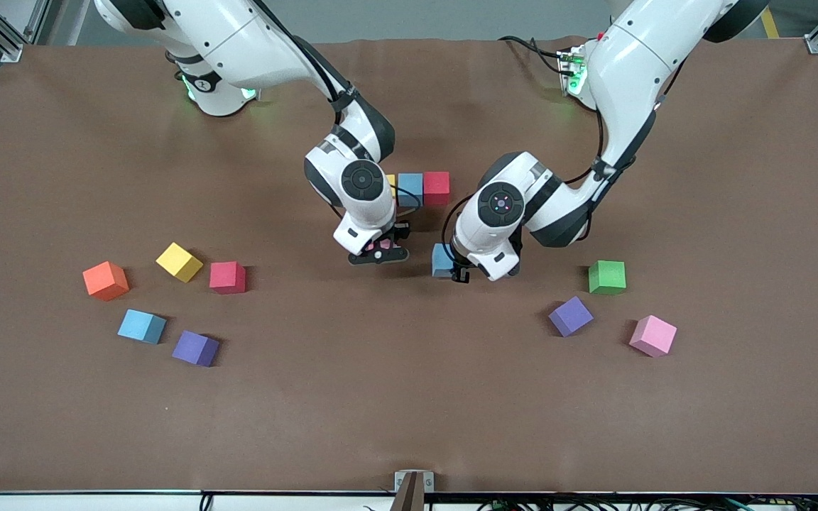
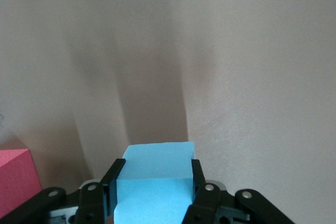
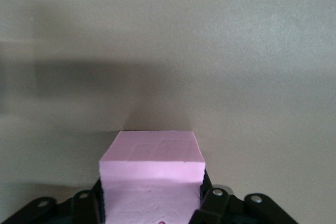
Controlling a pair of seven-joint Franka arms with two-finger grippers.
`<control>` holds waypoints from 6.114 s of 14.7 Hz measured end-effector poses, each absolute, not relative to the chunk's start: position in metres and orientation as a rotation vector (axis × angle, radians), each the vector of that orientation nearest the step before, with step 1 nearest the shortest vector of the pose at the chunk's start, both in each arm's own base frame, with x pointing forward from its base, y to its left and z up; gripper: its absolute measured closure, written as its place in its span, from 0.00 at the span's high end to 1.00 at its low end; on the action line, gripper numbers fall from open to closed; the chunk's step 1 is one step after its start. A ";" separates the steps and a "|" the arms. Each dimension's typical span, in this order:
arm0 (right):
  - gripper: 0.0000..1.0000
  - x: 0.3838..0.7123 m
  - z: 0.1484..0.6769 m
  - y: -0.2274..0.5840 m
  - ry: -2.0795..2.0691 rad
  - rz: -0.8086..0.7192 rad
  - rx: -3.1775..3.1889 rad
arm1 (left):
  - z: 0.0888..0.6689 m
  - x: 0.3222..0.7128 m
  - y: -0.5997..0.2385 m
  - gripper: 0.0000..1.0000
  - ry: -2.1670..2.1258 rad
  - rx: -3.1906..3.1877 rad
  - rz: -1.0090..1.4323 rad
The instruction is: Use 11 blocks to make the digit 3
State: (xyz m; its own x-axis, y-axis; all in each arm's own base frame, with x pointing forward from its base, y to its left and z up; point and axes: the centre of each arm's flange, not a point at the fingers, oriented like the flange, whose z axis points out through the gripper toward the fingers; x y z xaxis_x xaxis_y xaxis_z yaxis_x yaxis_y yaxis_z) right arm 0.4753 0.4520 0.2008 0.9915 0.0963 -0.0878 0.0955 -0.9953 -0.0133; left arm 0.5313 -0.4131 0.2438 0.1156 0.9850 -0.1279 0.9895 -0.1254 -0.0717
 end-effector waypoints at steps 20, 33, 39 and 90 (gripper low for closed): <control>1.00 0.616 0.369 0.273 0.545 0.046 -3.111 | 0.241 0.503 -0.445 0.54 2.141 2.284 -0.220; 1.00 0.643 0.261 0.115 -0.011 0.300 -3.142 | 0.208 0.452 -0.498 0.54 2.158 2.268 -0.115; 1.00 0.617 0.243 0.090 -0.190 0.292 -3.120 | 0.206 0.449 -0.502 0.54 2.144 2.264 -0.125; 0.60 0.632 0.295 0.226 -0.293 0.064 -3.095 | 0.204 0.455 -0.517 1.00 2.088 2.293 -0.121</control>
